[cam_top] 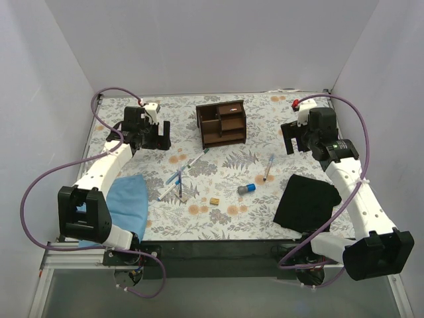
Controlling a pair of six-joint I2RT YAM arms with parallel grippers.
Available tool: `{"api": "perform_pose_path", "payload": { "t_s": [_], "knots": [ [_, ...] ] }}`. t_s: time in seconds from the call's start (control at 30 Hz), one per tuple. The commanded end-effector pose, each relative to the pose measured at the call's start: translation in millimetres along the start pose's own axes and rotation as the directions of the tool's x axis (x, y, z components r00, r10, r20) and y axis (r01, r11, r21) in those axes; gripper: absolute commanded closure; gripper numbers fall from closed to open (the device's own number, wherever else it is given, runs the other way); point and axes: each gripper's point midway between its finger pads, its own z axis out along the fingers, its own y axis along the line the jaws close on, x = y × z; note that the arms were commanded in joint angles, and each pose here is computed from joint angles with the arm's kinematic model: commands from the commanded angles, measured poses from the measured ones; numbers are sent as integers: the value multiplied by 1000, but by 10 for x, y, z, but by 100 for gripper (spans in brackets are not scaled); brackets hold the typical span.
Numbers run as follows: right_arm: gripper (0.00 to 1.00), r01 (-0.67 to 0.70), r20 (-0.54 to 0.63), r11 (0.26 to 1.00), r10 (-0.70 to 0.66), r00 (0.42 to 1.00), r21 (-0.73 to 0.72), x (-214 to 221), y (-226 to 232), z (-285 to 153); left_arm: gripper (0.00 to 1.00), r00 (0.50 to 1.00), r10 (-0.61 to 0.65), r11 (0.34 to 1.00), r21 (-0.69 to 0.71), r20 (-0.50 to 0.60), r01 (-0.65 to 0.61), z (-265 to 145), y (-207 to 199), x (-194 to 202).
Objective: Sort the stationery into containers
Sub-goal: Pick up the pen from the center of the board.
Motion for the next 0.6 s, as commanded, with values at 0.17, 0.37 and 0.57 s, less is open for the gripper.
{"api": "perform_pose_path", "payload": {
  "t_s": [0.17, 0.37, 0.57],
  "knots": [
    [2, 171, 174, 964, -136, 975, -204, -194, 341, -205, 25, 980, 182, 983, 48, -75, -178, 36, -534, 411],
    [2, 173, 180, 953, -130, 975, -247, -201, 417, -233, 30, 987, 141, 990, 15, -74, -141, 118, -516, 365],
    [2, 170, 178, 946, -124, 976, -275, -181, 469, -238, 47, 985, 130, 991, 29, -112, -128, 166, -519, 528]
  ]
}}
